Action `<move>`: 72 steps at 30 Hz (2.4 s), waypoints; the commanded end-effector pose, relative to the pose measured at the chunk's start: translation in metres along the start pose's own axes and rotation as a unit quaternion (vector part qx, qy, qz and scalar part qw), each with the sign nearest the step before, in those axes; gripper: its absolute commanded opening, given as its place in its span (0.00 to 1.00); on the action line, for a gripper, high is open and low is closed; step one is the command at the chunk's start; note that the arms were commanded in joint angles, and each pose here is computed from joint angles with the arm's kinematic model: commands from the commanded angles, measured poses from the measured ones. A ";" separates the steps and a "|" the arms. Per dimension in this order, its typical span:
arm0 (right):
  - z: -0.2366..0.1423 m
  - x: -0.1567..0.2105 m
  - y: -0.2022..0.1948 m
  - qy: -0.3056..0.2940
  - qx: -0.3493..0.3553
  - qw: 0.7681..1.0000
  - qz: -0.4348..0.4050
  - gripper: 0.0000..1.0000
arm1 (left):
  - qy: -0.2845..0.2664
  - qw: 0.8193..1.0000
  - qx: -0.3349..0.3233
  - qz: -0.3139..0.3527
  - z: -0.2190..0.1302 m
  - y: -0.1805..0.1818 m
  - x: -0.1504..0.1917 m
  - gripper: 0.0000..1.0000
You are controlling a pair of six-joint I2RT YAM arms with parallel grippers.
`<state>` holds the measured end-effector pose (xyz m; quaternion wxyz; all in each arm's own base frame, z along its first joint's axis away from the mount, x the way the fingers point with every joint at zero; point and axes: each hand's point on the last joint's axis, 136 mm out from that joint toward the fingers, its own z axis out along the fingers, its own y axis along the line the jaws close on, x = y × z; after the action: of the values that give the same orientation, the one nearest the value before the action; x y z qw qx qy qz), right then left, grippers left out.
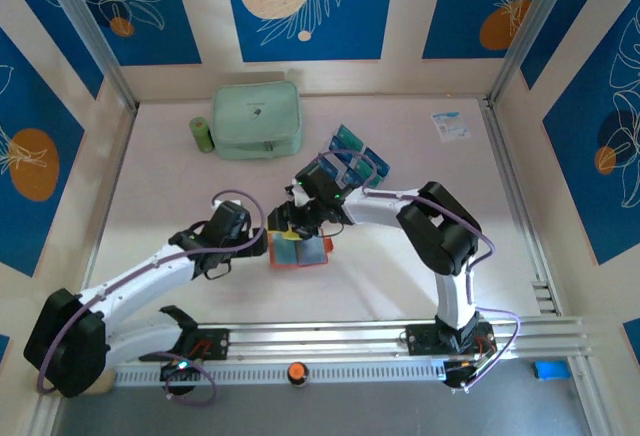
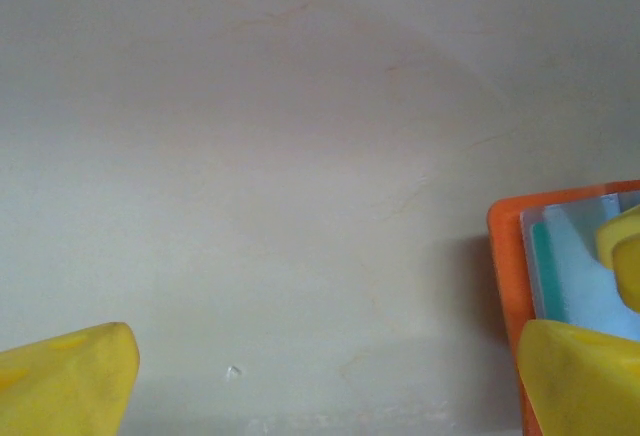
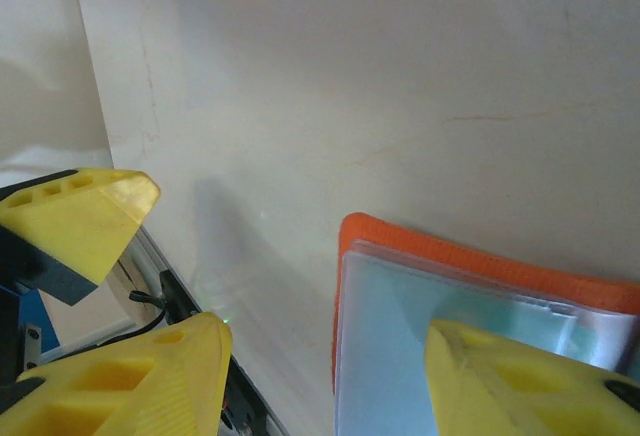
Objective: Put the credit cards into the card holder
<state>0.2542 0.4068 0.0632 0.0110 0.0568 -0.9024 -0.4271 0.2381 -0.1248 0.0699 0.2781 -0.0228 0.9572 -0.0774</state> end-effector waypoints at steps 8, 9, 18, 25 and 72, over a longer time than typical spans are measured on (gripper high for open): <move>0.018 0.018 -0.009 0.031 0.007 0.999 0.029 0.56 | -0.044 0.994 0.092 -0.027 -0.002 -0.038 -0.025 0.97; 0.018 0.017 -0.009 0.031 0.007 0.999 0.031 0.56 | -0.042 0.994 0.099 -0.025 0.000 -0.040 -0.024 0.97; 0.018 0.017 -0.009 0.027 0.008 0.999 0.042 0.56 | -0.023 0.989 0.149 -0.009 0.008 -0.058 -0.014 0.97; 0.019 0.017 -0.012 0.024 0.014 0.998 0.057 0.55 | -0.034 0.986 0.164 -0.009 0.004 -0.057 -0.009 0.96; -0.112 -0.005 -0.071 -0.126 0.155 0.979 0.041 0.46 | -0.005 0.987 0.159 0.022 0.022 -0.064 0.008 0.91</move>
<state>0.2865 0.3148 0.1041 -0.0925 -0.0404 -0.9239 -0.3692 0.2351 -0.1834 0.0463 0.2700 0.0277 0.9379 -0.2160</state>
